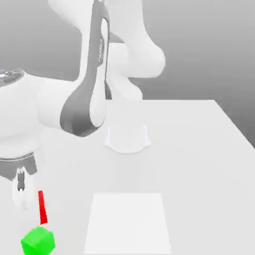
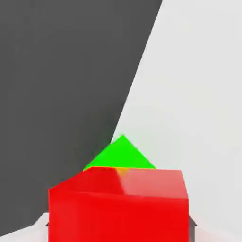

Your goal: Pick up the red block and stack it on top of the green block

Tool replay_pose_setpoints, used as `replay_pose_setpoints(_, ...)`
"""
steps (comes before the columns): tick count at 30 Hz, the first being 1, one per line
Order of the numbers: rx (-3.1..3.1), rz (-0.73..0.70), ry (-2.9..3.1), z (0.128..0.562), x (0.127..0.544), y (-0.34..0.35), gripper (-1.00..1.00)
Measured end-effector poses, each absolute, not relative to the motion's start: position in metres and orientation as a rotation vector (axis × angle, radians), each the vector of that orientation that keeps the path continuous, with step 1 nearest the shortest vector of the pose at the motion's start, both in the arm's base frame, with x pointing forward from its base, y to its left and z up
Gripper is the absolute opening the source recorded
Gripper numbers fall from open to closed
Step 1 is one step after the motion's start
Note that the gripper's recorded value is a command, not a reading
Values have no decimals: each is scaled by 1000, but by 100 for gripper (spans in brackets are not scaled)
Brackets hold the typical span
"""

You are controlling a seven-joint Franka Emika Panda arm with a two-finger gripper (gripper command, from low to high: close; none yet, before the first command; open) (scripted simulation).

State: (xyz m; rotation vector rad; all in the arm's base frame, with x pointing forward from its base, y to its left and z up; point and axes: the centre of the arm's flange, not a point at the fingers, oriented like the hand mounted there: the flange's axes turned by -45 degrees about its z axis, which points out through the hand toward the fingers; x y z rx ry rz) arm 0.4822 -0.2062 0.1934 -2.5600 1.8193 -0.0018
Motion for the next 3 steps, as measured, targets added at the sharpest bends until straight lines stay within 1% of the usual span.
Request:
replay_pose_setpoints(1,-2559,-2,1821,185,482,-206,100)
replay_pose_setpoints(3,-2559,-2,1821,185,482,-206,100)
